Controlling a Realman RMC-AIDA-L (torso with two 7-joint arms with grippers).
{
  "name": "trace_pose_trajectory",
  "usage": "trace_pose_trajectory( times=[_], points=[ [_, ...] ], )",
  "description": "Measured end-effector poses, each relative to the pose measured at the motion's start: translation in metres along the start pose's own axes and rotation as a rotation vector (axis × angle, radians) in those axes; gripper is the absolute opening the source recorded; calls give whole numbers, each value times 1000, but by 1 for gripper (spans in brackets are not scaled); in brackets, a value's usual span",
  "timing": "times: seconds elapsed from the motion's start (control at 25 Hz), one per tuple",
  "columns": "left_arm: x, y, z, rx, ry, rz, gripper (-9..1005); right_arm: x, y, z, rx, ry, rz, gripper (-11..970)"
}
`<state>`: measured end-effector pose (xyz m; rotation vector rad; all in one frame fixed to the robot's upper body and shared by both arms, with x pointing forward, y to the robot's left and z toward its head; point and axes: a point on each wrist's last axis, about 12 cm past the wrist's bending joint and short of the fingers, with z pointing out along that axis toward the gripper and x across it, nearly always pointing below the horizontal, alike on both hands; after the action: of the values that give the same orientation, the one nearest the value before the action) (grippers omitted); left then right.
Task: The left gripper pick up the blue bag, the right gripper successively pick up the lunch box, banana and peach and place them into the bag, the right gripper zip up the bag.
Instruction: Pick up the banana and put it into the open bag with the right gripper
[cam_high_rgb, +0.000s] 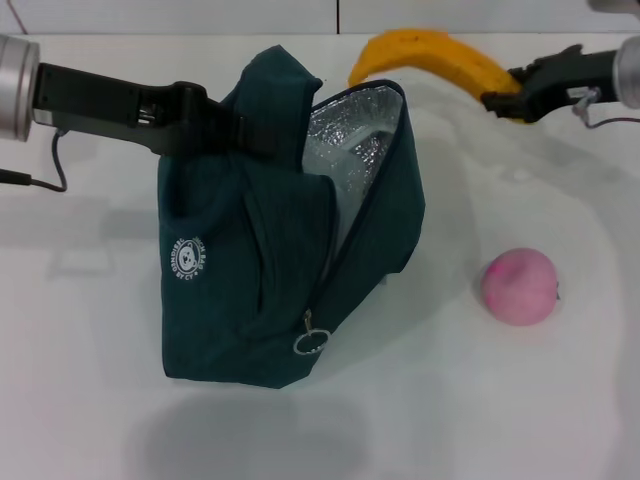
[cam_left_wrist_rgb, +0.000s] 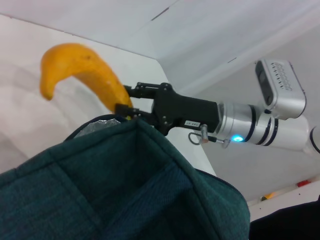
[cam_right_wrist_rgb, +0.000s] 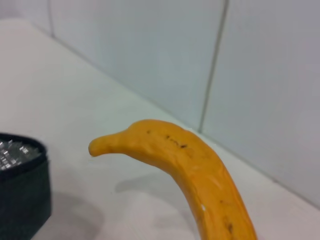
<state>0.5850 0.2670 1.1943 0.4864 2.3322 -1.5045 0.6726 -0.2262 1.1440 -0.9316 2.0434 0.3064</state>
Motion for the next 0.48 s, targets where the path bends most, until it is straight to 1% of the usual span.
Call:
trace_pose_trajectory(
  times=[0.2,0.24,0.32,0.48],
  points=[
    [2,2,-2,-3,-4,-8,38,0,-7,-11,28,-53,26,451],
    [4,3,-3,-5,-4,-12,38,-7,-13,-23,37,-101,26,452],
    [5,3,-4,-6,-6,-16,38,-10,-14,-29,32,-117,17,453],
    [6,4,-7,-6,-15,-25,38,-28,-20,-54,0,-181,-25,455]
  ],
)
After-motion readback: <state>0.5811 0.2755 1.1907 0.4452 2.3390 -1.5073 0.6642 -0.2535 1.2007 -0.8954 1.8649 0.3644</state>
